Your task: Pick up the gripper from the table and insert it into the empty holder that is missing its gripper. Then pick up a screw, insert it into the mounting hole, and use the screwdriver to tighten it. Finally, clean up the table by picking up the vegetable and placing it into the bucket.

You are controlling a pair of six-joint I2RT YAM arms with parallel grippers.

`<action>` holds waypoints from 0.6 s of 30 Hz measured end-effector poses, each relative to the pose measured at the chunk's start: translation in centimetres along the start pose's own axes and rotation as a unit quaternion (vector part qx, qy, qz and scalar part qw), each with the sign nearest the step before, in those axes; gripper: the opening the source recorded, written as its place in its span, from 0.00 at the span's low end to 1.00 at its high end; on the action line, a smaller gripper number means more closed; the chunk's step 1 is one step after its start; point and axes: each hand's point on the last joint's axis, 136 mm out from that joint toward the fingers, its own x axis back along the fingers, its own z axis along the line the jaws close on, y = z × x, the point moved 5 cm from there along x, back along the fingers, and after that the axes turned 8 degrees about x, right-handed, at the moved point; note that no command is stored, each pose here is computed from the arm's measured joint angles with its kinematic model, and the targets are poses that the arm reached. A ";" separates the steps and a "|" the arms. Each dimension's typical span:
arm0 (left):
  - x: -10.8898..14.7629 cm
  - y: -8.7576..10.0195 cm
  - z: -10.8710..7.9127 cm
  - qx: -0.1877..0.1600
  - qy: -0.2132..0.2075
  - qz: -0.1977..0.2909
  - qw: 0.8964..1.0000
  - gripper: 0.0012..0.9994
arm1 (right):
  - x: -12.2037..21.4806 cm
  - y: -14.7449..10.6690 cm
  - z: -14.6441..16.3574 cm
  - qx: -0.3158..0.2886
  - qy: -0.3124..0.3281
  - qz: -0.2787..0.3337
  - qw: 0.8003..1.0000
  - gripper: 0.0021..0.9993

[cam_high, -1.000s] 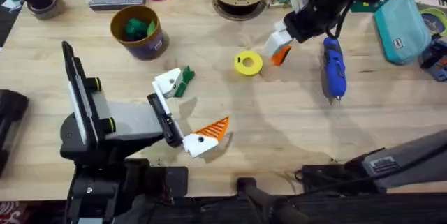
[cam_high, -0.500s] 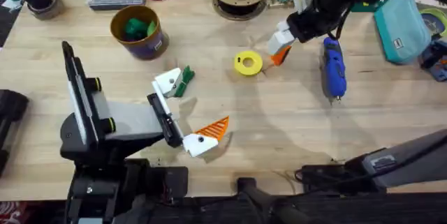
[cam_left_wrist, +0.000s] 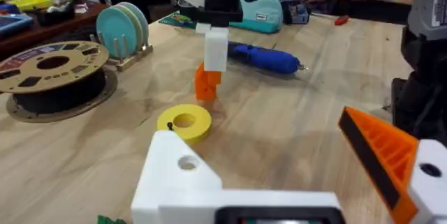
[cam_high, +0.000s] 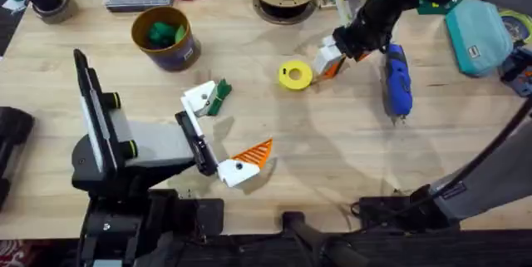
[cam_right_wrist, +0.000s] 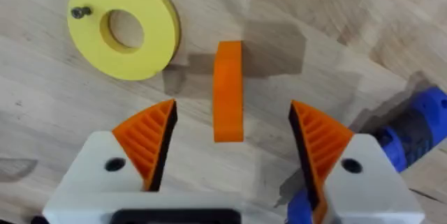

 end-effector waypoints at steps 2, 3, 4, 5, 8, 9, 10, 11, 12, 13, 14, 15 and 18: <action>0.0 0.0 0.0 0.000 0.000 0.000 1.000 0.99 | -0.2 0.2 -0.1 0.000 0.001 0.002 1.000 0.95; 0.0 0.0 0.0 0.000 0.000 0.000 1.000 0.99 | -0.3 0.4 -0.1 -0.001 0.001 0.001 1.000 0.93; 0.0 0.0 0.0 0.000 0.000 0.000 1.000 0.99 | -0.4 0.5 -0.2 -0.001 0.000 -0.001 1.000 0.92; 0.0 0.0 0.0 0.000 0.000 0.000 1.000 0.99 | -0.4 0.7 -0.2 -0.001 -0.001 -0.004 1.000 0.91; 0.0 0.0 0.0 0.000 0.000 0.000 1.000 0.99 | -0.4 0.9 -0.2 -0.001 -0.001 -0.009 1.000 0.87; 0.0 0.0 0.0 0.000 0.000 0.000 1.000 0.99 | -0.3 0.9 -0.2 -0.001 -0.001 -0.009 1.000 0.84; 0.0 0.0 0.0 0.000 0.000 0.000 1.000 0.99 | -0.3 1.0 -0.2 -0.001 -0.001 -0.010 1.000 0.82; 0.0 0.0 0.0 0.000 0.000 0.000 1.000 0.99 | -0.3 1.0 -0.2 -0.001 -0.001 -0.009 1.000 0.79; 0.0 0.0 0.0 0.000 0.000 0.000 1.000 0.99 | -0.3 1.0 -0.2 -0.002 -0.001 -0.010 1.000 0.77; 0.0 0.0 0.0 0.000 0.000 0.000 1.000 0.99 | -0.3 1.0 -0.2 -0.002 -0.001 -0.010 1.000 0.76; 0.0 0.0 0.0 0.000 0.000 0.000 1.000 0.99 | -0.3 1.0 -0.2 -0.002 -0.001 -0.010 1.000 0.72; 0.0 0.0 0.0 0.000 0.000 0.000 1.000 0.99 | -0.3 1.0 -0.2 -0.003 -0.001 -0.010 1.000 0.68; 0.0 0.0 0.0 0.000 0.000 0.000 1.000 0.99 | -0.3 1.0 -0.2 -0.003 -0.001 -0.010 1.000 0.44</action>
